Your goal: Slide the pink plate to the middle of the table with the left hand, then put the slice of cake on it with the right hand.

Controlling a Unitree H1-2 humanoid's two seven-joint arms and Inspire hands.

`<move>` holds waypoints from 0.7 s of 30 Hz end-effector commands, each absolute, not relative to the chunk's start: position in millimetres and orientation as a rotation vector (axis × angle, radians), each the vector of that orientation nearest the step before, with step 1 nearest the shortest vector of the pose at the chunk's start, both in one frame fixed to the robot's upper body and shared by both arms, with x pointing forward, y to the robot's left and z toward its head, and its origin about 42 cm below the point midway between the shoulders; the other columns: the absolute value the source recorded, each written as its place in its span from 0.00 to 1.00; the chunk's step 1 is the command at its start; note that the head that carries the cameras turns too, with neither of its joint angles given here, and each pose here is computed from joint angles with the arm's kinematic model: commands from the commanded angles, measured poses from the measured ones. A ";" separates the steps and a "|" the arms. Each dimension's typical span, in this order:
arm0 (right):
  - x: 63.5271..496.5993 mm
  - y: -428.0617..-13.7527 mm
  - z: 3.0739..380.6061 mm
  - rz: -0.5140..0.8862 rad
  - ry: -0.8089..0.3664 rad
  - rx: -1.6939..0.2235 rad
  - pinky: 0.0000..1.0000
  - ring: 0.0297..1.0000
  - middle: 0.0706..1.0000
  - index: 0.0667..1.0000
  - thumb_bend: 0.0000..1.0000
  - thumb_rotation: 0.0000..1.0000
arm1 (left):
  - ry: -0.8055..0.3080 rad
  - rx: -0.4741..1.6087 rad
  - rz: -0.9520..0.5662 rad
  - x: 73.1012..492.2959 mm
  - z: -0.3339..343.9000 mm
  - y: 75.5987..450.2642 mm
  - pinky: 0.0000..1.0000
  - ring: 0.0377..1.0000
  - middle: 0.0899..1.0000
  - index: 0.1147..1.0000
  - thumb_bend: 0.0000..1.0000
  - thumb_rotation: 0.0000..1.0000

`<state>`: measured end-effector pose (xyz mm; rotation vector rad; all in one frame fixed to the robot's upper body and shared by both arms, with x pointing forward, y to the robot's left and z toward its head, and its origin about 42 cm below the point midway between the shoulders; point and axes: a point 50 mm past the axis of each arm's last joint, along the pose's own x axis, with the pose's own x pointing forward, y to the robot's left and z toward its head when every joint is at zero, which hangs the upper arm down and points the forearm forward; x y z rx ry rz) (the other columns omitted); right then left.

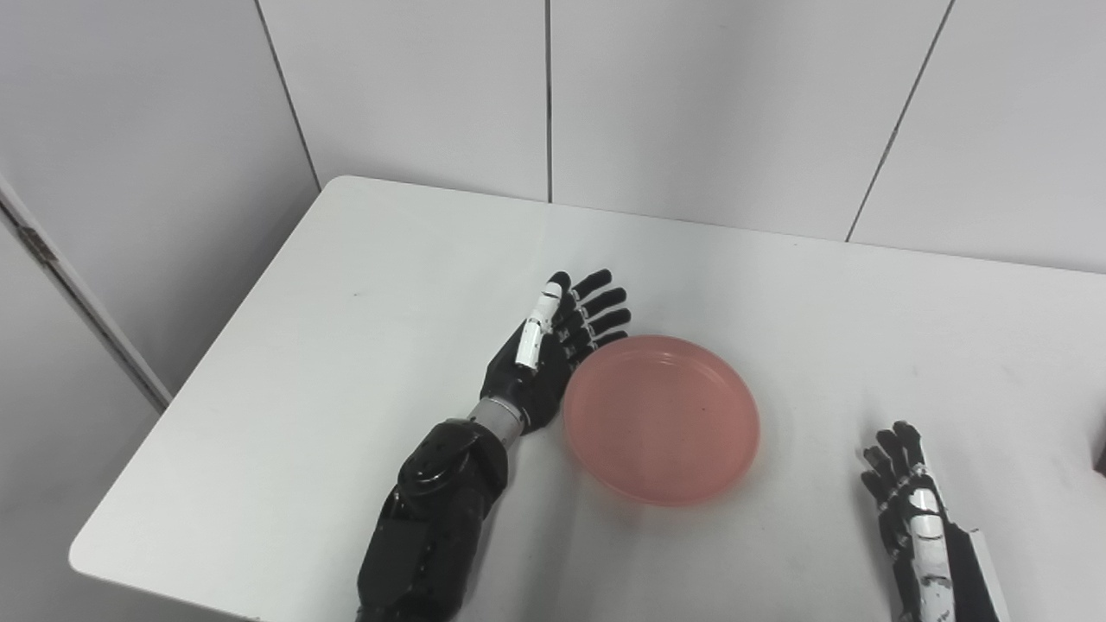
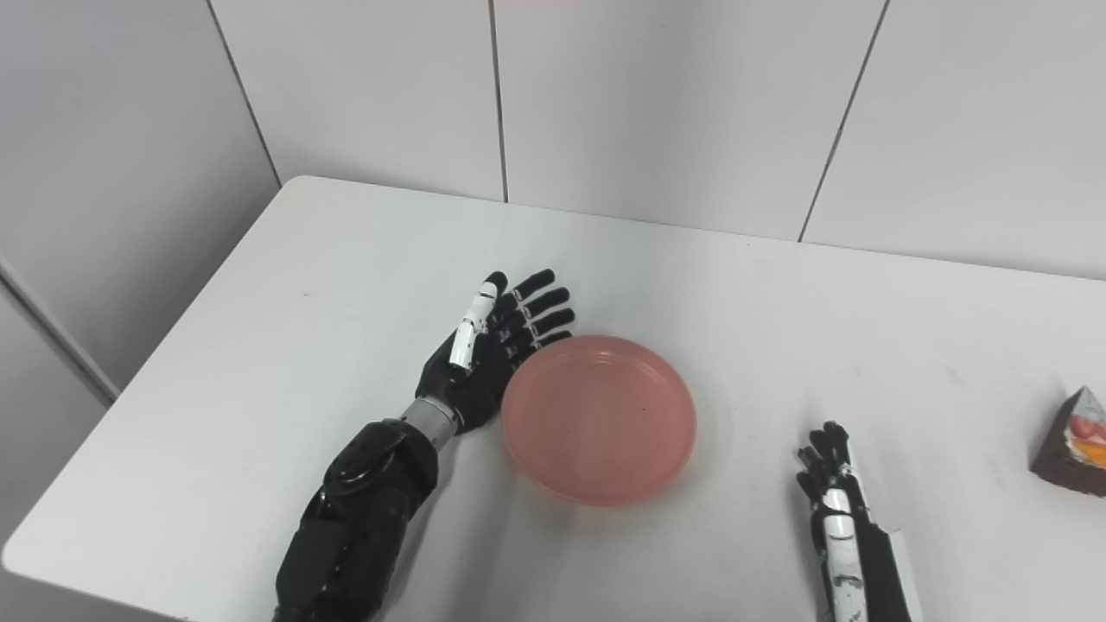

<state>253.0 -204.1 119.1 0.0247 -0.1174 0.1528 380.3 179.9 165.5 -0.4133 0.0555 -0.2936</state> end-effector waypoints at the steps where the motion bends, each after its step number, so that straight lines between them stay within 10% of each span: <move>1: 248.9 -192.4 117.0 0.182 -0.081 0.037 0.97 0.96 0.97 0.98 0.35 1.00 | 0.044 -0.424 -0.353 376.0 170.8 169.2 0.82 0.83 0.84 0.82 0.37 1.00; 21: 250.7 -183.1 120.1 0.178 -0.081 -0.001 0.95 0.95 0.96 0.98 0.35 1.00 | 0.065 -0.377 -0.318 359.8 130.5 192.4 0.83 0.83 0.82 0.80 0.41 1.00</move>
